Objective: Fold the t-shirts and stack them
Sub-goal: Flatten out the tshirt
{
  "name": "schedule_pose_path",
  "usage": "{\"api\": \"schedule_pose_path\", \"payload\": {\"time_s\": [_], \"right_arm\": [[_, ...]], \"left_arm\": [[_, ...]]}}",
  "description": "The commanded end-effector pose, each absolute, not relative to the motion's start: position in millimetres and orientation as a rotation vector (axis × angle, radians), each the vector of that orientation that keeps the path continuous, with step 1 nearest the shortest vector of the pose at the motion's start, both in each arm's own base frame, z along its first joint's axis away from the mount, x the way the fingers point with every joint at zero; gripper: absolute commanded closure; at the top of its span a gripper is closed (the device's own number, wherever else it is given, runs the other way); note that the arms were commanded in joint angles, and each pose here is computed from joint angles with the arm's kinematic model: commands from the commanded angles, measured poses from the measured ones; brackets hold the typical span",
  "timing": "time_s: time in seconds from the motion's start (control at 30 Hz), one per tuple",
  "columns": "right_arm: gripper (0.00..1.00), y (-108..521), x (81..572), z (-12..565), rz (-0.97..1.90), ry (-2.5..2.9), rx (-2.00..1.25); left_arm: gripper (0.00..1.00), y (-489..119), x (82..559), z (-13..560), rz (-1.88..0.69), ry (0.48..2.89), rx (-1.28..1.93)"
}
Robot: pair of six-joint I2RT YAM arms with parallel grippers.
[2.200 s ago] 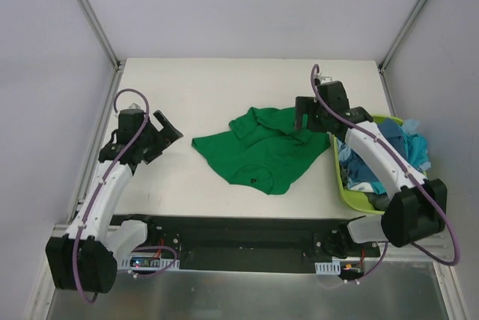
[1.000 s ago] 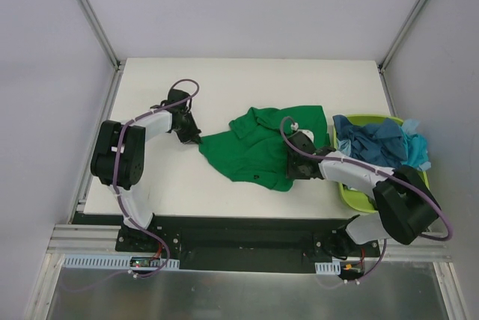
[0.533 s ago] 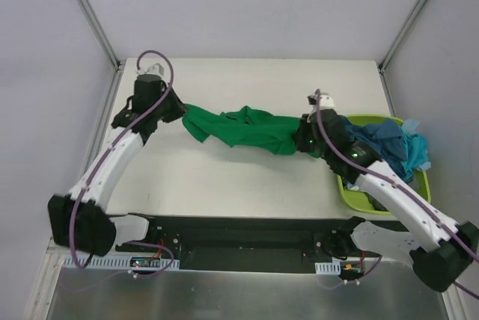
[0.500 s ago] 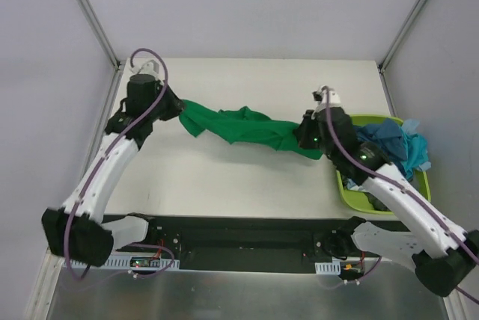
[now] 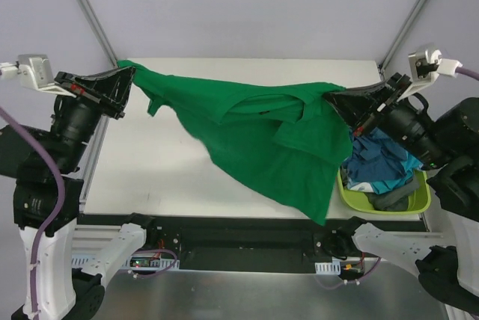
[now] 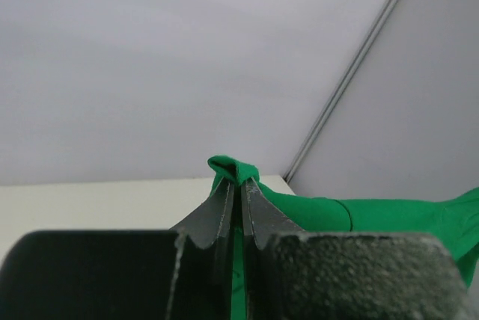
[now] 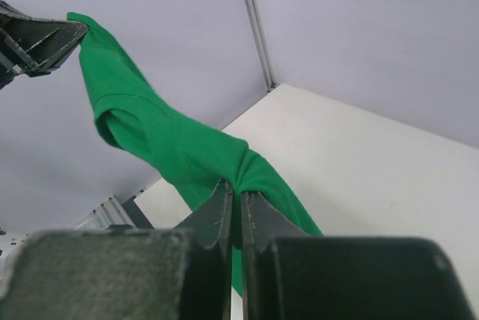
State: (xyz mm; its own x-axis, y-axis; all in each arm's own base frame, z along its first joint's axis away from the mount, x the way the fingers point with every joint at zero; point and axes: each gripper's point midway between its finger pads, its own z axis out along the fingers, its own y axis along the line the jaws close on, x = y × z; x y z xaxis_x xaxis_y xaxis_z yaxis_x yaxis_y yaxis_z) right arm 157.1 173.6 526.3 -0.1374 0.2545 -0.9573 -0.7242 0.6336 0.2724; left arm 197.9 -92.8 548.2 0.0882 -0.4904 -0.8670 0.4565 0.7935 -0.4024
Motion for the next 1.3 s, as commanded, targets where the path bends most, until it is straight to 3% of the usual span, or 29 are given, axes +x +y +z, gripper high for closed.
{"api": "schedule_pose_path", "payload": {"time_s": [0.0, 0.17, 0.33, 0.43, 0.6, 0.7, 0.8, 0.93, 1.07, 1.17, 1.2, 1.23, 1.27], "right_arm": [[1.00, 176, 180, 522, 0.775, 1.551, -0.439], [1.00, 163, 260, 493, 0.453, 1.657, -0.286], [1.00, 166, 356, 483, 0.462, 1.741, -0.197], [1.00, 175, 387, 518, 0.493, 1.654, -0.251], [1.00, 194, 367, 573, 0.641, 1.510, -0.338], [1.00, 191, 353, 541, 0.665, 1.592, -0.322], [1.00, 188, 327, 472, 0.691, 1.786, -0.287], [0.99, 203, 267, 348, 0.717, 2.102, -0.242], [0.97, 259, 207, 244, 0.923, 2.318, -0.227], [0.88, 298, 177, 181, 0.985, 2.450, -0.270], [0.83, 310, 171, 168, 0.990, 2.479, -0.305], [0.79, 325, 163, 165, 1.024, 2.481, -0.378], [0.65, 340, 156, 165, 1.057, 2.482, -0.459]], "left_arm": [[1.00, -95, 201, 565, -0.663, 1.273, 0.036], [1.00, -74, 286, 536, -0.458, 1.401, -0.129], [1.00, -60, 397, 523, -0.330, 1.517, -0.199], [1.00, -52, 450, 541, -0.306, 1.531, -0.210], [1.00, -66, 457, 570, -0.407, 1.477, -0.137], [1.00, -59, 442, 559, -0.379, 1.506, -0.162], [1.00, -41, 437, 516, -0.292, 1.599, -0.227], [1.00, -22, 437, 393, -0.167, 1.867, -0.287], [1.00, 6, 418, 278, 0.017, 2.097, -0.419], [0.98, 45, 401, 222, 0.213, 2.177, -0.586], [0.86, 60, 394, 209, 0.276, 2.190, -0.651], [0.85, 71, 388, 198, 0.316, 2.204, -0.703], [0.77, 78, 382, 191, 0.326, 2.230, -0.750]]}}
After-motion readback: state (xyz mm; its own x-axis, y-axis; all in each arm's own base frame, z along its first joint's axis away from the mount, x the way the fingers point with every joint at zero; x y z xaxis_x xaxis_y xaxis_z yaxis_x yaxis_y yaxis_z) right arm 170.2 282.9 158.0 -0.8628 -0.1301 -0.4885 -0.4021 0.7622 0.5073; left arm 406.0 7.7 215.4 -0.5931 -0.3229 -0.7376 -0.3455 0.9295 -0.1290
